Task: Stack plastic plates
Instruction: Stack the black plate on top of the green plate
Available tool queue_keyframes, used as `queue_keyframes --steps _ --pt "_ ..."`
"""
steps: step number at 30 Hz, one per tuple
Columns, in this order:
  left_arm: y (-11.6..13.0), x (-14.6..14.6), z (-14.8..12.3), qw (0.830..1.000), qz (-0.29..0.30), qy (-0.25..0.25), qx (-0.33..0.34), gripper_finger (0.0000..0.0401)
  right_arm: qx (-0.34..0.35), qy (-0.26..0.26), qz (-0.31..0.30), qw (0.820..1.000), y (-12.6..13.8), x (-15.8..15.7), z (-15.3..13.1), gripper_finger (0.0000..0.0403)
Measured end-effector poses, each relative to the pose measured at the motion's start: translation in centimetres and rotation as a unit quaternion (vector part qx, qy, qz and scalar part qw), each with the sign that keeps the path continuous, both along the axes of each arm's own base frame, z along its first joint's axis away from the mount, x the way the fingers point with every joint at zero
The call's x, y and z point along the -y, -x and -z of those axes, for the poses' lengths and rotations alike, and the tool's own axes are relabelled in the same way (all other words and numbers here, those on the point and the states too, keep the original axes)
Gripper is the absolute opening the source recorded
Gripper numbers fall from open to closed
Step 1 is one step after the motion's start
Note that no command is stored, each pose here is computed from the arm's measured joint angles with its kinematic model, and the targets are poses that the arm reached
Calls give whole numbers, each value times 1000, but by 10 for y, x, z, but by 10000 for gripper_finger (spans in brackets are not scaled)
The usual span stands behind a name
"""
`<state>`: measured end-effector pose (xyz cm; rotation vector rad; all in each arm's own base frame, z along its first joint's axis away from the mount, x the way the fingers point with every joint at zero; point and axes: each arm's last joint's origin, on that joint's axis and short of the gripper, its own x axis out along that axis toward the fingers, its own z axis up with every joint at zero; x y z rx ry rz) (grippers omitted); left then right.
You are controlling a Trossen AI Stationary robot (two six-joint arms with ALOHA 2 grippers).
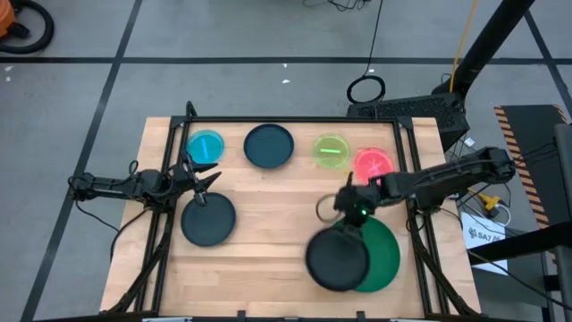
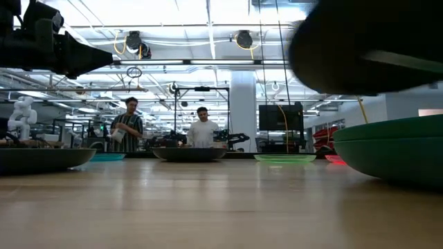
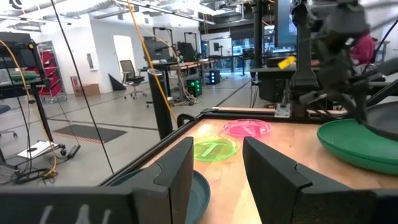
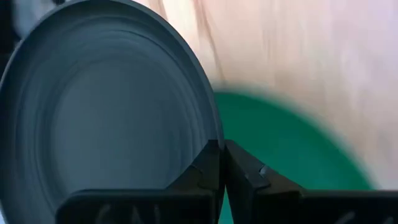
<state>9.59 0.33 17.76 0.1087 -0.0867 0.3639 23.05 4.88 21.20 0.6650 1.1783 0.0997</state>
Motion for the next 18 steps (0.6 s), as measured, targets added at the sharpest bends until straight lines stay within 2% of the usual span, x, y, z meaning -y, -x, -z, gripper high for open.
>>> queue_keyframes --steps 5,18 --pt "0 0 0 1000 0 3 1 147 -57 29 -10 998 15 -15 4 4" --pt "0 0 0 1000 1 8 2 147 -47 101 -31 993 35 -19 -7 5"
